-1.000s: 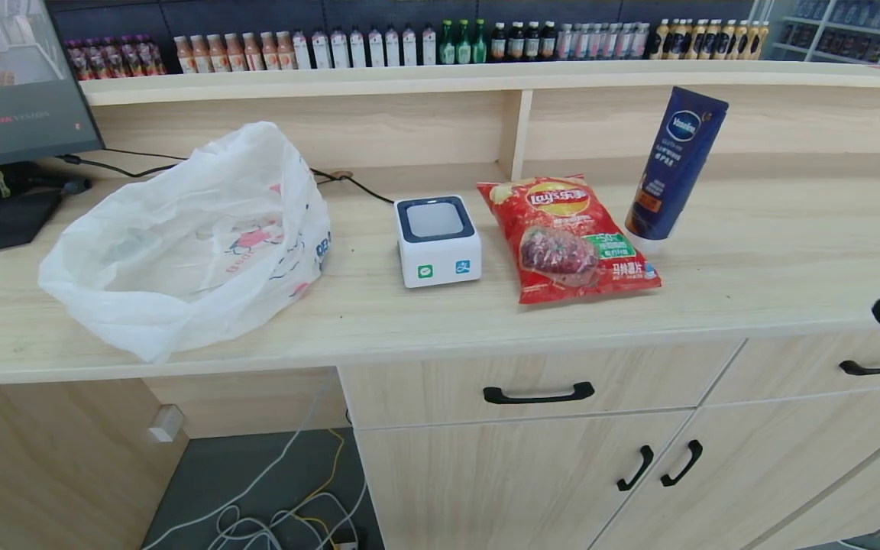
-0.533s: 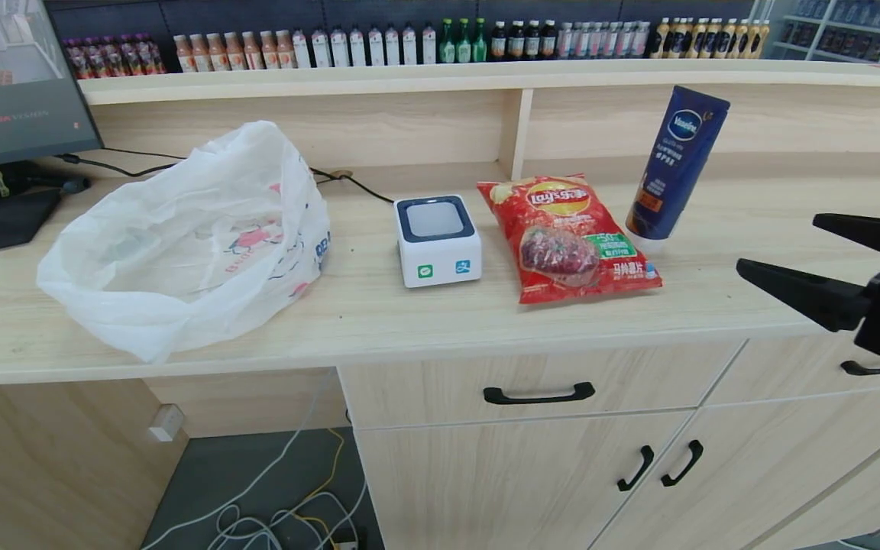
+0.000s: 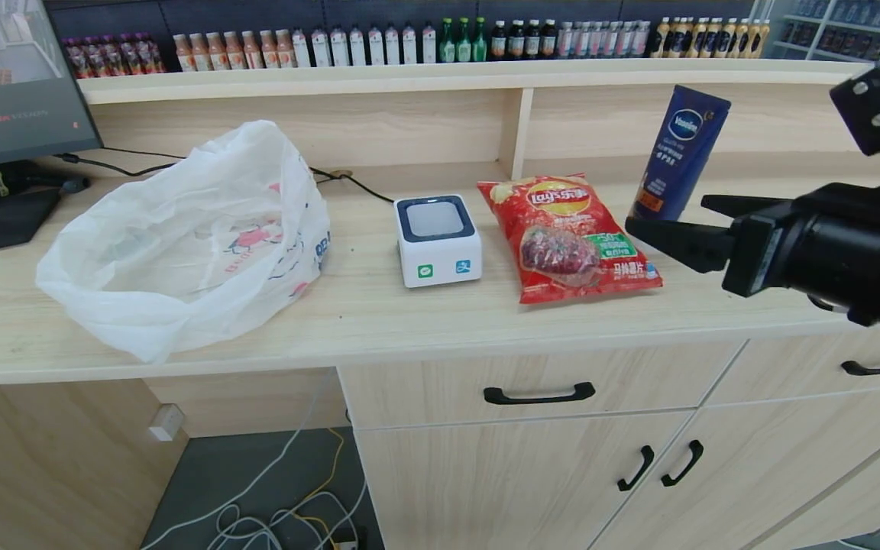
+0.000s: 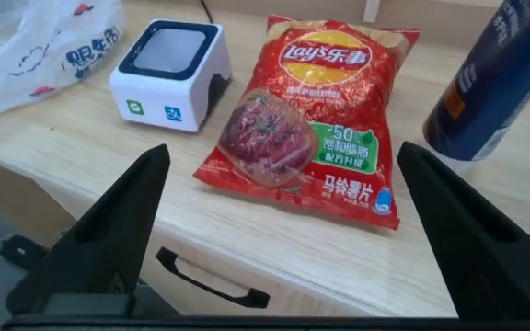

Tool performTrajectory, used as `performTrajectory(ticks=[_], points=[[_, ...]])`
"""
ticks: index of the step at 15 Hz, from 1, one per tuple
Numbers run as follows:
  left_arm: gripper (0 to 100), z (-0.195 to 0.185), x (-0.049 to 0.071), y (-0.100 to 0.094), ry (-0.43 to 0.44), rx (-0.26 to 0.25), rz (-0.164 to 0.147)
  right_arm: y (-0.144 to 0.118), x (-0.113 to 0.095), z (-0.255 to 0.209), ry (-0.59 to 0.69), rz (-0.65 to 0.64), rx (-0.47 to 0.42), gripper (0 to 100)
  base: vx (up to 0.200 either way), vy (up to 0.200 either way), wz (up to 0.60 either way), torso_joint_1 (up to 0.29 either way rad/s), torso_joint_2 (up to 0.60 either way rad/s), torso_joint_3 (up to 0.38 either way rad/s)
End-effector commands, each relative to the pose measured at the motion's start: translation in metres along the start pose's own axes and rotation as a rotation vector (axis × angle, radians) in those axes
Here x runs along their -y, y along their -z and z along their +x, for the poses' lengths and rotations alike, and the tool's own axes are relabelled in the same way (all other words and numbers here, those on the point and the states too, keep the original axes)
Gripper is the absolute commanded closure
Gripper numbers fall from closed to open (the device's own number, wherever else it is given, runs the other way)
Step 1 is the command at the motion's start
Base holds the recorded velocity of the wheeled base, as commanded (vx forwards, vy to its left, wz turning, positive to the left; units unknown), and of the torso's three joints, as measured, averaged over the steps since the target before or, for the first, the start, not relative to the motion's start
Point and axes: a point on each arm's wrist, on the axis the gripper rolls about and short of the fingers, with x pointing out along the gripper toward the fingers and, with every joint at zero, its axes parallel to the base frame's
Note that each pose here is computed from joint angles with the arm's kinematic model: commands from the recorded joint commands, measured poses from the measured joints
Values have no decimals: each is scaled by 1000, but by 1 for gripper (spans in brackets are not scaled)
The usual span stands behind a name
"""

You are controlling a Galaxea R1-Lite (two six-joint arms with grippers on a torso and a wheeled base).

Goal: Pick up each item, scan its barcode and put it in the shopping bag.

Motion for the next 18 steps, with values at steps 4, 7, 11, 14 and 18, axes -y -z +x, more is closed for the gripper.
performTrajectory(ticks=[4, 7, 11, 14, 18], points=[[0, 0, 0, 0, -1, 1, 0, -23, -3, 61, 86, 105, -72, 0, 0, 0, 0, 0, 0, 0], [0, 0, 0, 0, -1, 2, 0, -19, -4, 83, 97, 99, -141, 0, 0, 0, 0, 0, 0, 0], [0, 0, 0, 0, -1, 2, 0, -8, 0, 105, 149, 90, -170, 0, 0, 0, 0, 0, 0, 0], [0, 0, 0, 0, -1, 2, 0, -10, 3, 119, 157, 76, -168, 0, 0, 0, 0, 0, 0, 0], [0, 0, 0, 0, -1, 2, 0, -13, 9, 135, 168, 36, -226, 0, 0, 0, 0, 0, 0, 0]])
